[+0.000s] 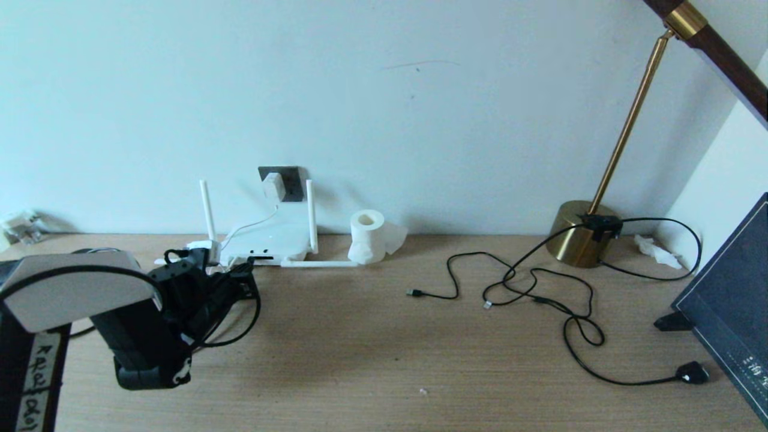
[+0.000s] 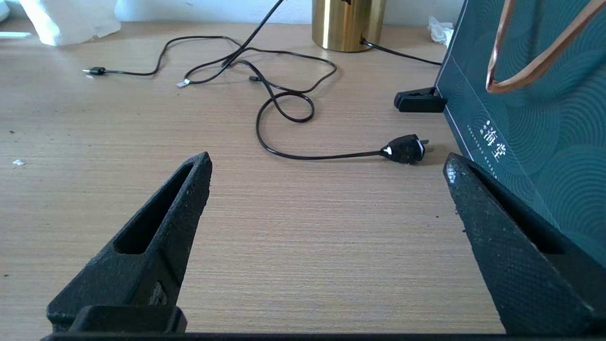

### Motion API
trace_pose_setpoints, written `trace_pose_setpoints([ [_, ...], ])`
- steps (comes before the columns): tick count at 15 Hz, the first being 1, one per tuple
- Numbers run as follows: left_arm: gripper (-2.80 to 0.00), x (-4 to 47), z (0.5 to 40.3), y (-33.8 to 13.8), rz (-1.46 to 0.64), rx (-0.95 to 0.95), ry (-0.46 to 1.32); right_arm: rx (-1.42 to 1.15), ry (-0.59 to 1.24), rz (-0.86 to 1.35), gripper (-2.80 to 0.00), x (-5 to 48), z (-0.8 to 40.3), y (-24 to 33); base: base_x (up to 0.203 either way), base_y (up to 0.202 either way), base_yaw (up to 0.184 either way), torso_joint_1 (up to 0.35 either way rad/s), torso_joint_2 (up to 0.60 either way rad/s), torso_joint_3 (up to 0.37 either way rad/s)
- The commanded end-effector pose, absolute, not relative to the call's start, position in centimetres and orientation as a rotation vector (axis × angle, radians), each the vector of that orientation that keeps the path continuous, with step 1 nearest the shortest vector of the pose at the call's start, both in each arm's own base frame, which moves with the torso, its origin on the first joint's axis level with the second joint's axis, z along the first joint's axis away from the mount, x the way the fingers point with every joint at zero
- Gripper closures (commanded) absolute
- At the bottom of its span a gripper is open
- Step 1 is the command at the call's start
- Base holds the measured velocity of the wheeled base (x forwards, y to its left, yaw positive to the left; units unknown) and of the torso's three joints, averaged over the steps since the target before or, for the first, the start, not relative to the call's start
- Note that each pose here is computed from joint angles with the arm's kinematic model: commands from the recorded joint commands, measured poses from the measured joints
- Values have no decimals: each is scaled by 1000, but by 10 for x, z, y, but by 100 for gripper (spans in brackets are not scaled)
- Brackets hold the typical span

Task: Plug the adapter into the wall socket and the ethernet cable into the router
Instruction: Plug cable into router interface

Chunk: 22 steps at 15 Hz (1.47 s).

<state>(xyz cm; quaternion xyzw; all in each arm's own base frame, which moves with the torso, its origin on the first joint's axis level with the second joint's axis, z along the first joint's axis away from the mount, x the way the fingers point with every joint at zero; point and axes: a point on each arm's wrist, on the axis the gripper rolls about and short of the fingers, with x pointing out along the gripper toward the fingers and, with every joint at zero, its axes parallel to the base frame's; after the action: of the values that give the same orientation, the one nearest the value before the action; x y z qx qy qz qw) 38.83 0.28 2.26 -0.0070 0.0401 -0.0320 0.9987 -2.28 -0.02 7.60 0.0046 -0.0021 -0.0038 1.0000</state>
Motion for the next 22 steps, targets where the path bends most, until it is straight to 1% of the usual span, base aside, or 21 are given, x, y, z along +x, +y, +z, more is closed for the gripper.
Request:
trace_pose_setpoints([
  [1,0,388,22,2,-66,-14,76,9,-2,-8,-280,-23,76,0,0,0,0,0,0,0],
  [22,0,394,30,4,-61,-12,39,9,-6,-8,-280,-23,76,0,0,0,0,0,0,0],
])
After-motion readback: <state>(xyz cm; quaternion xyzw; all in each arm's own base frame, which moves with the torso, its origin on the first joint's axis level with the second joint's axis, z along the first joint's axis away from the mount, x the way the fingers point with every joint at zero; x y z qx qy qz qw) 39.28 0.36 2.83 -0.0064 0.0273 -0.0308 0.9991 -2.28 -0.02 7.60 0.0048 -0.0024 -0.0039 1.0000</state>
